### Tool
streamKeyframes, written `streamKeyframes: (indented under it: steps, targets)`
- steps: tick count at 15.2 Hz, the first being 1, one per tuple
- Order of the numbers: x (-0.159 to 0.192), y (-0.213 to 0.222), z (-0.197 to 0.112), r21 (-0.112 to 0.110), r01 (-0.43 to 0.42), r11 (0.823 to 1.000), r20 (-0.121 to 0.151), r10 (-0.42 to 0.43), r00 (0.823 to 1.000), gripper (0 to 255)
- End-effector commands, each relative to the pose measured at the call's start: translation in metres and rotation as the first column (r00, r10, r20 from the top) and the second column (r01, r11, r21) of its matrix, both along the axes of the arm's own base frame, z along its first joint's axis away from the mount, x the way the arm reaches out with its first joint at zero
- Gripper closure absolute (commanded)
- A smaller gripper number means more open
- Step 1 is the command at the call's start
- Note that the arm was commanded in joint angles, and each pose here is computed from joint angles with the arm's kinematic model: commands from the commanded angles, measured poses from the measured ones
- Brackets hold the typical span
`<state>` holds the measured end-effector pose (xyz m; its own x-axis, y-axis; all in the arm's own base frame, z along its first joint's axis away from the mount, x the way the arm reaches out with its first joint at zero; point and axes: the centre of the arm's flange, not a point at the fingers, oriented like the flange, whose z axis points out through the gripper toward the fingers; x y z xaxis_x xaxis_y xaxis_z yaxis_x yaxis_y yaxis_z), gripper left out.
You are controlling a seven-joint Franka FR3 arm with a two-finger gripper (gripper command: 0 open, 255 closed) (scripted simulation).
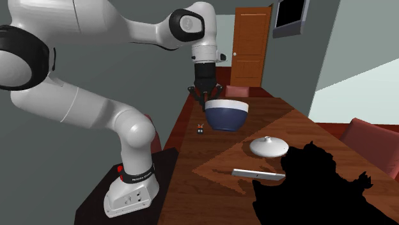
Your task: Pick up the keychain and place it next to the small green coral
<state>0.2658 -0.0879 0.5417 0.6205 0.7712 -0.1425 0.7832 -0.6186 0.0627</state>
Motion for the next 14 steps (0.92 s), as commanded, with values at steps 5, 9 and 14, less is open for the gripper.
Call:
streamKeyframes:
  steps: [5,9,14]
  targets:
    - [-0.044,-0.072,0.013,-0.002,0.004,1.0,0.04,-0.004,0.999,255]
    - [-0.068,-0.119,0.013,-0.002,0.004,1.0,0.04,-0.004,0.999,255]
    - [-0.097,-0.178,0.013,-0.002,0.004,1.0,0.04,-0.004,0.999,255]
